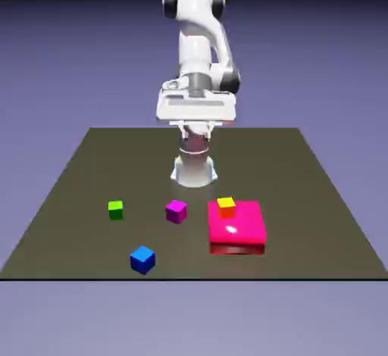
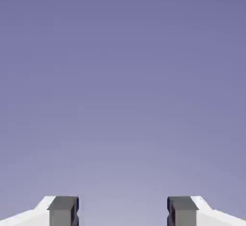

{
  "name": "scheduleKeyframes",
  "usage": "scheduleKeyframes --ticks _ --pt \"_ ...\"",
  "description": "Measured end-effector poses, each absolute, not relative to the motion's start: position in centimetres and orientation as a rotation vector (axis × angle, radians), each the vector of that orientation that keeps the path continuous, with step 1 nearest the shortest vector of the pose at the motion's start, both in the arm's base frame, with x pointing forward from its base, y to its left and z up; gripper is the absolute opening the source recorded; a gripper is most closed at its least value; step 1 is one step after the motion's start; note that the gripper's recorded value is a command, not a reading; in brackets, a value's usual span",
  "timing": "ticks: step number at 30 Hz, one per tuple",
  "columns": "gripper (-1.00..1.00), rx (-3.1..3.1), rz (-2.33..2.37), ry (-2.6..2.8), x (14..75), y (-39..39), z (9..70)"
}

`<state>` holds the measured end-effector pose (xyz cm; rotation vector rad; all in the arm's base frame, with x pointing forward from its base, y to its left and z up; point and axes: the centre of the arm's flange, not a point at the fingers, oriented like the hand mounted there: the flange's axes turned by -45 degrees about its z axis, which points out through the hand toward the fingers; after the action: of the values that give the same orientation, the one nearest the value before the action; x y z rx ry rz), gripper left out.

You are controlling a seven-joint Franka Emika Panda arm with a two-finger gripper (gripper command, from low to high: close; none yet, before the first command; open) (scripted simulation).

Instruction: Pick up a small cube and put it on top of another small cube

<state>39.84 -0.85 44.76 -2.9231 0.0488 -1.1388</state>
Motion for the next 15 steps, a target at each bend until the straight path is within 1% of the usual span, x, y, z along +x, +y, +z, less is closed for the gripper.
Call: scheduleKeyframes --ticks 7,15 --pt "0.00 -2.832 -0.642 0.780 43.4 -8.5 37.6" --pt "0.00 -2.378 -0.113 1.457 44.4 -16.0 28.2"
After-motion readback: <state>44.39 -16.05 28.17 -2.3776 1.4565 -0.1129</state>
